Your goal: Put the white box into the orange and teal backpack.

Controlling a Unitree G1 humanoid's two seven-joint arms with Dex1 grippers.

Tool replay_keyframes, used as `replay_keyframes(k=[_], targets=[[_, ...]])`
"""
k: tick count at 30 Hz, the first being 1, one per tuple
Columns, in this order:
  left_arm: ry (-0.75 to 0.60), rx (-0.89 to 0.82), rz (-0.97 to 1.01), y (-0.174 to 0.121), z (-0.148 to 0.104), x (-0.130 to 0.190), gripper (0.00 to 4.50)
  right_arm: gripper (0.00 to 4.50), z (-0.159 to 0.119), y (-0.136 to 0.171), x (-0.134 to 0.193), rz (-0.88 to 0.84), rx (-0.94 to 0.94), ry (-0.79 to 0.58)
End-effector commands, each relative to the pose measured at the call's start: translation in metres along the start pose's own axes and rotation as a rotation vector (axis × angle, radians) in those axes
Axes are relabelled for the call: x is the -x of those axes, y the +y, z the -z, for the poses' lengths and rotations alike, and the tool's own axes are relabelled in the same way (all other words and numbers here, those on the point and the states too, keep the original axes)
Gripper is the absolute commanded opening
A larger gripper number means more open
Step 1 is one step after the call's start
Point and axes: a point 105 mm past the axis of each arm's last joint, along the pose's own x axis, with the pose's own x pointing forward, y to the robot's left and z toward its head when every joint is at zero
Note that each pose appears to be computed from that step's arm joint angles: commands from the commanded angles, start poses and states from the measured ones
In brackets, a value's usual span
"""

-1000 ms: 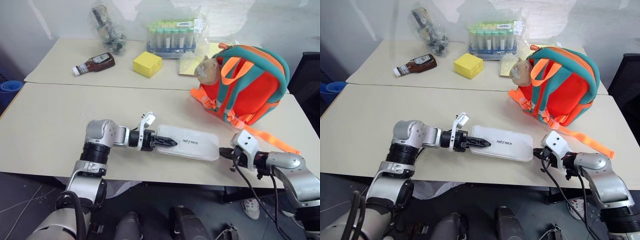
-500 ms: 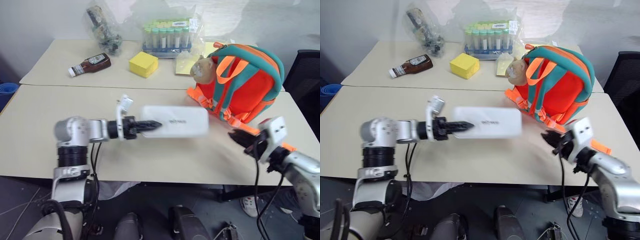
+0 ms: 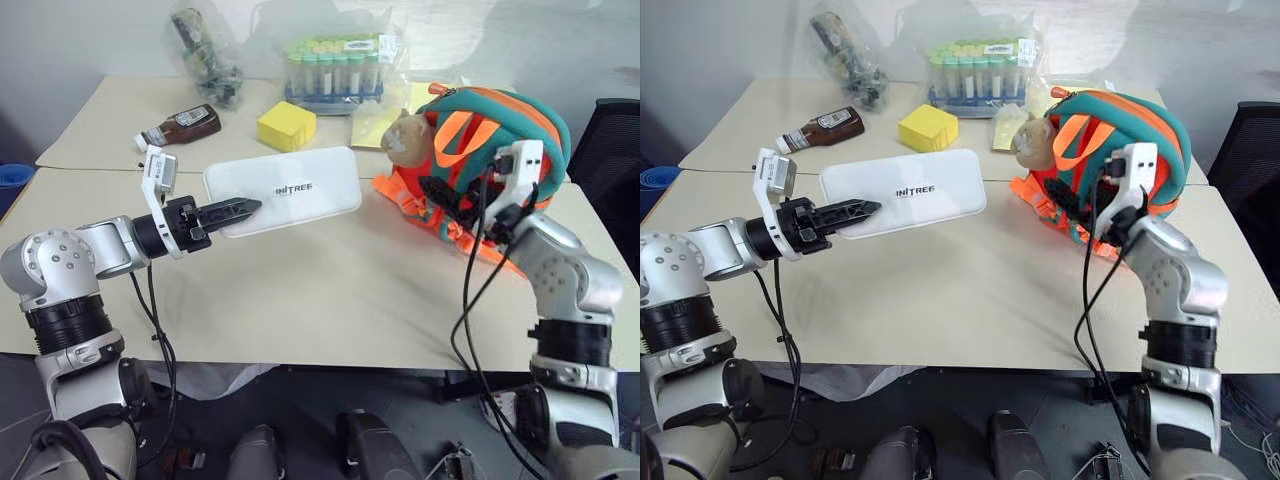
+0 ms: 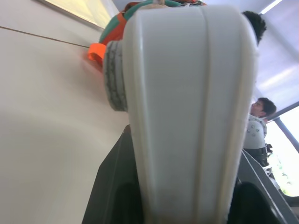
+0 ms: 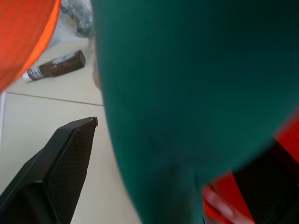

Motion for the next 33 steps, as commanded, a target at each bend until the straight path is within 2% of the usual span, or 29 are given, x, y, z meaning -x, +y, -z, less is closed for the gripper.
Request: replay_keyframes(k=[1,4,9,12,14,16,18,22,26,30,33], targets=[[-0.094,-0.083,-0.001,-0.008,-0.017,0.009,1.33,4.09,-0.008,0.006,-0.011,-0.039,0.018,-0.048],[-0.142,-0.102,-0.058,-0.002,-0.023,0.014,1.33,3.34,-0.011,0.009,-0.016,-0.062,0.023,-0.072],[-0.181,-0.12,-0.073,-0.002,-0.03,0.019,1.33,1.62,-0.011,0.018,-0.011,-0.125,0.056,-0.066],[-0.205,-0.139,-0.071,-0.003,-0.036,0.021,1.33,0.66,-0.016,0.034,-0.002,-0.218,0.076,-0.058],[-0.218,-0.161,-0.07,-0.004,-0.041,0.02,1.33,0.03,-0.015,0.052,0.01,-0.339,0.099,-0.033],[-0.27,-0.197,-0.083,-0.002,-0.057,0.019,1.33,0.03,-0.02,0.088,0.04,-0.566,0.124,0.013],[-0.29,-0.222,-0.058,-0.006,-0.066,0.016,1.33,0.03,-0.023,0.111,0.064,-0.713,0.134,0.066],[-0.261,-0.298,0.103,-0.031,-0.072,0.007,1.33,0.03,-0.034,0.131,0.105,-0.875,0.135,0.165],[-0.205,-0.396,0.21,-0.048,-0.07,-0.001,1.33,0.03,-0.039,0.134,0.13,-0.921,0.105,0.245],[-0.149,-0.448,0.378,-0.072,-0.065,0.004,1.33,0.03,-0.035,0.122,0.143,-0.86,0.087,0.313],[-0.095,-0.476,0.451,-0.078,-0.06,0.005,1.33,0.03,-0.031,0.113,0.146,-0.809,0.074,0.328]])
